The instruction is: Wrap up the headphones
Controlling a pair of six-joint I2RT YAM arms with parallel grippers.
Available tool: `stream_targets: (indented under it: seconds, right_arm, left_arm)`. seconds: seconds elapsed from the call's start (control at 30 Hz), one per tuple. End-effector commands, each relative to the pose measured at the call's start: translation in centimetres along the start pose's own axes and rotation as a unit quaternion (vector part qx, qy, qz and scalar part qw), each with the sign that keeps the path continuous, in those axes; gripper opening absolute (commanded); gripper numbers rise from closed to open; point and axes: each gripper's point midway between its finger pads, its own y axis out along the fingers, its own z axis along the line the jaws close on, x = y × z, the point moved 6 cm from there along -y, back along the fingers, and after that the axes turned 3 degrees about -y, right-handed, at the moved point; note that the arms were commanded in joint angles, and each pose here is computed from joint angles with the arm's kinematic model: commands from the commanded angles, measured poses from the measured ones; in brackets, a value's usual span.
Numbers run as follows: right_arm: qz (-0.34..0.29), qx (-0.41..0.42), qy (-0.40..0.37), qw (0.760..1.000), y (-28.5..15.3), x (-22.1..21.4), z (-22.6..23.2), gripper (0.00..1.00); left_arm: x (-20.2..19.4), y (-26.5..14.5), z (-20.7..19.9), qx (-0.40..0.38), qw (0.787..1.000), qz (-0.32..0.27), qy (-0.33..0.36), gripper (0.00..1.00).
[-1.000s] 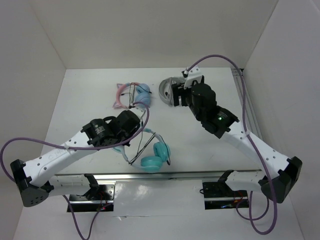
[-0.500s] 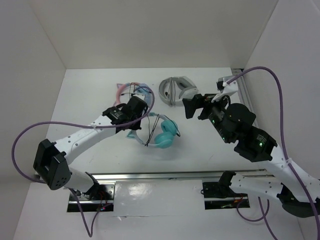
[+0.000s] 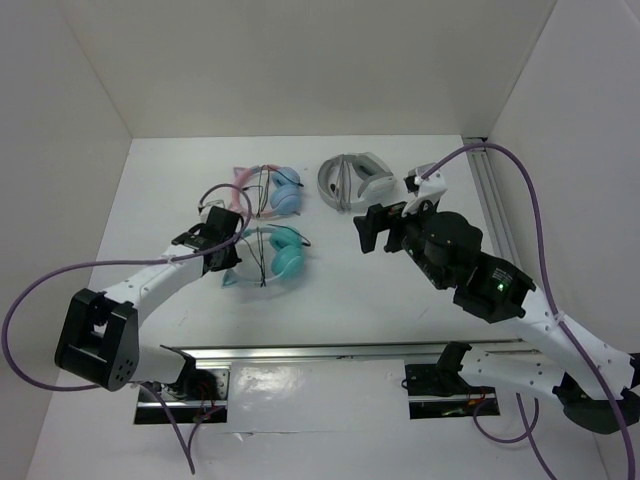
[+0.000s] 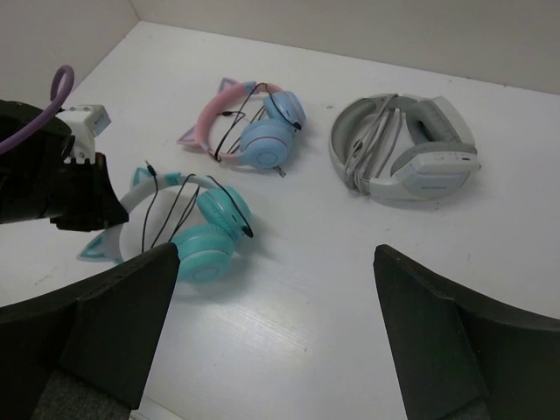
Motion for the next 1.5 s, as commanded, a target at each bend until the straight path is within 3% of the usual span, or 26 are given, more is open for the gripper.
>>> stream_targets:
  seconds: [0.0,0.4,0.53,0.67,0.8,0.87,0.93,1.17,1.33,1.47]
  right_arm:
    - [-0.010,0.028,0.001,1.000,-0.1,0.3,0.9,0.99]
    - [0.003,0.038,-0.005,0.999,0.6,-0.7,1.4,0.99]
    - [0.007,0.037,-0.007,0.999,0.7,-1.0,1.4,0.99]
    - [0.011,0.036,-0.010,0.999,0.9,-1.2,1.5,0.99]
    - [0.011,0.046,-0.009,0.999,1.0,-1.0,1.8,0.99]
    - [0.011,0.040,-0.002,0.999,1.1,-0.8,1.8,0.99]
    - [0.012,0.040,-0.003,0.999,1.0,-0.6,1.8,0.99]
    - [0.013,0.050,0.035,0.998,-0.1,0.1,2.0,0.99]
    - [0.034,0.024,0.069,0.997,-2.3,-0.6,0.4,0.99]
    - [0.035,0.035,0.085,0.995,-5.5,-1.5,-1.3,0.99]
  left_arm:
    - [2.5,-0.1,-0.3,-0.047,0.993,-0.060,-0.093,0.00]
    - [0.3,3.8,1.1,-0.014,0.994,-0.018,-0.108,0.00]
    - [-0.4,4.1,2.5,0.002,0.992,-0.011,-0.123,0.11]
    - [-0.6,3.5,2.6,-0.005,0.992,-0.011,-0.128,0.30]
    - [-0.2,1.6,1.4,-0.044,0.992,-0.033,-0.114,0.82]
    - [0.3,0.4,1.1,-0.059,0.991,-0.048,-0.115,0.94]
    - [0.1,-0.4,1.4,-0.057,0.990,-0.045,-0.125,1.00]
    - [1.3,-5.8,1.0,-0.113,0.979,-0.081,-0.151,1.00]
    - [2.4,-12.6,0.2,-0.189,0.973,-0.107,-0.077,1.00]
    - [2.2,-17.7,2.3,-0.215,0.967,-0.132,-0.034,1.00]
